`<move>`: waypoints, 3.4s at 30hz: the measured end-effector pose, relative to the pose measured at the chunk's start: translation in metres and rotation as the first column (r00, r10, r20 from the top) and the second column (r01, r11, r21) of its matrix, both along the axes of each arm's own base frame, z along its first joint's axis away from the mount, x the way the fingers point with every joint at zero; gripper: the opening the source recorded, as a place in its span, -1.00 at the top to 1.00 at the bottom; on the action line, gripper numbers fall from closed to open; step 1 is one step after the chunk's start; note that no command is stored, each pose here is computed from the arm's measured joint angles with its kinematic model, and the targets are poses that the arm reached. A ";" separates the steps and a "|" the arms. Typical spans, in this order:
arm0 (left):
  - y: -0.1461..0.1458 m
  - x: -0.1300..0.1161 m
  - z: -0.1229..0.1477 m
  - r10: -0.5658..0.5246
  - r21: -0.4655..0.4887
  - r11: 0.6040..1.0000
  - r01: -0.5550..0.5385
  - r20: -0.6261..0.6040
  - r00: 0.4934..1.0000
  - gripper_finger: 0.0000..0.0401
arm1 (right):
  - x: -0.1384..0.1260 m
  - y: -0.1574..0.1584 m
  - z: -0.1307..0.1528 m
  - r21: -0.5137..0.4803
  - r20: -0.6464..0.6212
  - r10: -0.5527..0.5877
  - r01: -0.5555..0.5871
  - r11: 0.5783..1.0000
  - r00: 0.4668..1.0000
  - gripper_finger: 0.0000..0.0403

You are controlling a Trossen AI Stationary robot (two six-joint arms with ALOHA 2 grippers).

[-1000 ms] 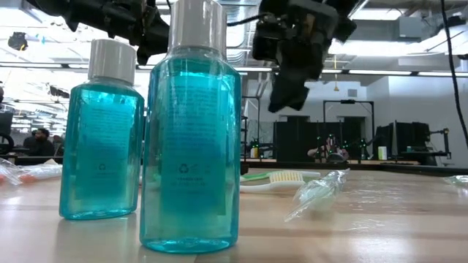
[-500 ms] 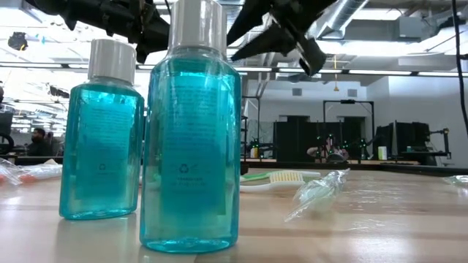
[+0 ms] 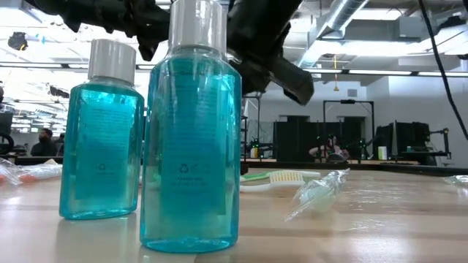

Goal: Pick & Place toothbrushing station
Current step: Put the left green toothbrush into the wire organizer

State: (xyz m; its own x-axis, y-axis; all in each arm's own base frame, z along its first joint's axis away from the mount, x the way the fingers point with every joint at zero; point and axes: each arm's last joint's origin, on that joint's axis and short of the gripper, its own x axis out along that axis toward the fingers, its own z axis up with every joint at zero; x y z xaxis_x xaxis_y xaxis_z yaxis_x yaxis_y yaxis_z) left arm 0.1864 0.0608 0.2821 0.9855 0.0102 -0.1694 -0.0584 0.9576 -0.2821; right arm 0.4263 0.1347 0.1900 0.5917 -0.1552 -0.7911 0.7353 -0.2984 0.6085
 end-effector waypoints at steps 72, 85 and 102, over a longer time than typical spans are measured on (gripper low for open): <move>0.002 -0.003 0.004 -0.162 0.021 0.987 0.161 0.043 0.986 0.44 | -0.040 -0.030 -0.002 0.086 -0.552 0.689 -0.791 0.606 0.469 0.44; 0.005 -0.003 0.003 -0.086 0.030 0.996 0.085 0.037 0.996 0.44 | -0.043 -0.052 -0.005 0.141 -0.620 0.784 -0.988 0.067 -0.035 0.41; 0.006 -0.003 0.003 -0.023 0.022 1.000 0.022 0.033 0.999 0.44 | -0.036 -0.085 -0.005 0.126 -0.520 0.806 -0.958 -0.256 -0.284 0.41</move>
State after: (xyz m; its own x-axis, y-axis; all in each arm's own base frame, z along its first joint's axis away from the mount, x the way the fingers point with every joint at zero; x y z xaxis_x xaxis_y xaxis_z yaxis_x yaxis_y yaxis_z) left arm 0.1833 0.0671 0.2855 0.9906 -0.0083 -0.1364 -0.0281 0.9646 -0.2623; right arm 0.3904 0.0493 0.1849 0.0061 0.0944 -0.9955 0.0579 0.9938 0.0946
